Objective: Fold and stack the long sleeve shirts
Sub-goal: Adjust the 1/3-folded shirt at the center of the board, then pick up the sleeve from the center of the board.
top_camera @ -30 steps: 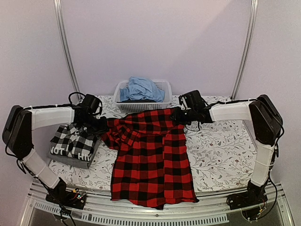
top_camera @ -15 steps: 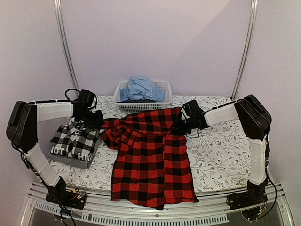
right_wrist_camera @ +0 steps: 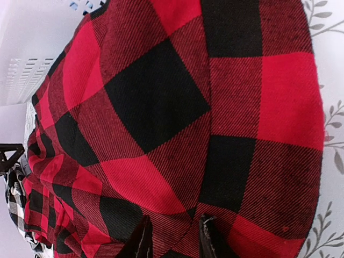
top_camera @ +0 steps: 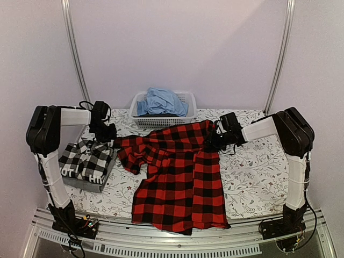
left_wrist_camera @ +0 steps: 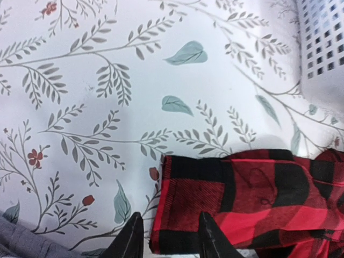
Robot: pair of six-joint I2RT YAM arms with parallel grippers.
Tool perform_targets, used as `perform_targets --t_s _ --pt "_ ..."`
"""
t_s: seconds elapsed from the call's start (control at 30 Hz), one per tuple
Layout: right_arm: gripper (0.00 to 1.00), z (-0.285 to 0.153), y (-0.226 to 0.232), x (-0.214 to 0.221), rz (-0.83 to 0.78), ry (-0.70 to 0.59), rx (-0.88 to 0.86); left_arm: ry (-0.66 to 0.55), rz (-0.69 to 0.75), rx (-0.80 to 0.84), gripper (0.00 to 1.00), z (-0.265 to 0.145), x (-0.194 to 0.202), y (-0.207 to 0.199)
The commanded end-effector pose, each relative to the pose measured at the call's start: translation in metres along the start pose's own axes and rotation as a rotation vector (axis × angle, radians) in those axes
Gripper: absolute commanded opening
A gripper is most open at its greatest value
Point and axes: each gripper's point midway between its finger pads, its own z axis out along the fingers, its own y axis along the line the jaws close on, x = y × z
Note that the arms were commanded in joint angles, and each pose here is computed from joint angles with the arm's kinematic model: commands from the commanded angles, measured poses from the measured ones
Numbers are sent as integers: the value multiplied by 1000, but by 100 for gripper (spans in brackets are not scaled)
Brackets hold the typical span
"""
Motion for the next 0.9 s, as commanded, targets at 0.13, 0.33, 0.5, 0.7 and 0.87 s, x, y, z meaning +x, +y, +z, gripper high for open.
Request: perform_targets --t_s 0.13,0.33,0.5,0.7,0.87 --pt "32 -9 -21 5 19 47 38 80 13 12 36 25 10 0" --pt "42 -36 11 -7 -81 10 56 103 24 30 32 32 18 -7" --pt "46 -70 36 -12 -156 -41 87 110 46 31 10 36 22 -15" --pt "50 -100 63 26 -252 -22 114 19 69 40 0 10 -4 -27" --pt "52 -117 75 88 -330 48 132 -108 100 67 0 -35 -36 -43"
